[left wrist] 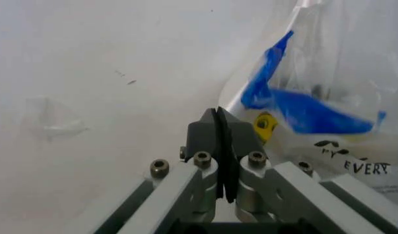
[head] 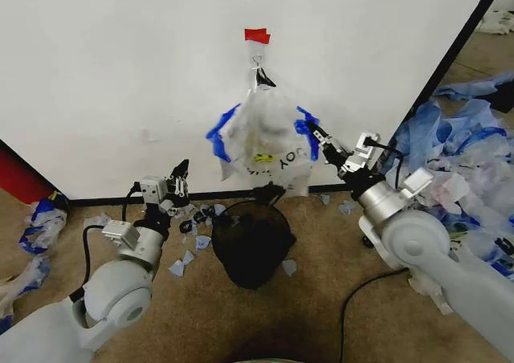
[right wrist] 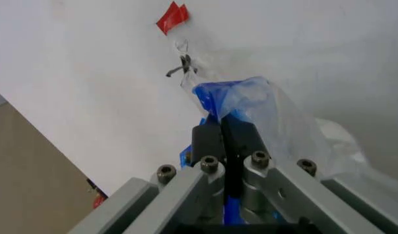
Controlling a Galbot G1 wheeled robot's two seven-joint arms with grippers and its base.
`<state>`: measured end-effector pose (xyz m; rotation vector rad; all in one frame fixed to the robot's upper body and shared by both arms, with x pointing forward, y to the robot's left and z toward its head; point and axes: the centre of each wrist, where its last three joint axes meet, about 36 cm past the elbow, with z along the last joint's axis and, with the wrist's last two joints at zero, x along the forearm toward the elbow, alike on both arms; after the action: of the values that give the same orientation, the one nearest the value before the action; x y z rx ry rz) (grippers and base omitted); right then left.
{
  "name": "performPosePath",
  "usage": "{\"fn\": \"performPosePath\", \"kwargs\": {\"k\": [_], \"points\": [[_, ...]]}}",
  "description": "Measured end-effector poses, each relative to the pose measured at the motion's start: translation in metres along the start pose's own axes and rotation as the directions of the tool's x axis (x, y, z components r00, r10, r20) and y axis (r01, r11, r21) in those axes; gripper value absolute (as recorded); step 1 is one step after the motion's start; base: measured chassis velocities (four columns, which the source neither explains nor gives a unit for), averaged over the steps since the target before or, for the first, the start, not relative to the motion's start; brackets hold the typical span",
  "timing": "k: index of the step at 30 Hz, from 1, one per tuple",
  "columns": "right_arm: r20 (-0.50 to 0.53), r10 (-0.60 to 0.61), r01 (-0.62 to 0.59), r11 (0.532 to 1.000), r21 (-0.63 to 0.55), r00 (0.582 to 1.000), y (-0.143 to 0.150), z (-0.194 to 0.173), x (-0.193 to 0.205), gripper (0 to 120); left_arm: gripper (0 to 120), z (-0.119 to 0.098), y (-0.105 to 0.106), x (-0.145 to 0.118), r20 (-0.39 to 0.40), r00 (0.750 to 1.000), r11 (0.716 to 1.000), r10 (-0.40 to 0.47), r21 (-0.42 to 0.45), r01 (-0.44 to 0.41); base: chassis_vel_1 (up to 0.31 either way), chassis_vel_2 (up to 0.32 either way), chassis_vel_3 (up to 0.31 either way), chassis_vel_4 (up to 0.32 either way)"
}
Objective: Pick up the garbage bag from the wall and place it over the trash bin.
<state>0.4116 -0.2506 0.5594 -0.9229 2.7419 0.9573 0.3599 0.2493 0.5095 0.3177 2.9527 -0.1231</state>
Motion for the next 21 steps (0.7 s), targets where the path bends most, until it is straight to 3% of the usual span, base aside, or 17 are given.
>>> {"fn": "performPosePath", "kwargs": {"k": [7,11,17,21], "points": [[-0.015,-0.012,0.012,1.0,-0.007,1.0,0.0,0.012,-0.002,0,2,0.001,-0.002,0.002,-0.016,1.0,1.0,-0.001,0.028,0.002,0.0,0.0,0.0,0.0],[-0.018,-0.016,0.016,1.0,-0.004,1.0,0.0,0.015,-0.007,0,12,-0.003,-0.003,0.0,-0.025,1.0,0.996,0.008,0.09,-0.005,0.0,0.0,0.0,0.0],[-0.023,-0.011,0.01,1.0,-0.002,1.0,-0.002,0.019,-0.01,0,36,-0.011,0.0,-0.015,-0.006,0.996,0.978,0.084,0.193,-0.081,0.0,0.0,0.0,0.0],[-0.021,-0.012,0.012,1.0,-0.003,1.0,-0.002,0.02,-0.011,0,48,-0.005,0.005,-0.029,-0.006,0.996,0.975,0.087,0.204,-0.084,0.0,0.0,0.0,0.0]]}}
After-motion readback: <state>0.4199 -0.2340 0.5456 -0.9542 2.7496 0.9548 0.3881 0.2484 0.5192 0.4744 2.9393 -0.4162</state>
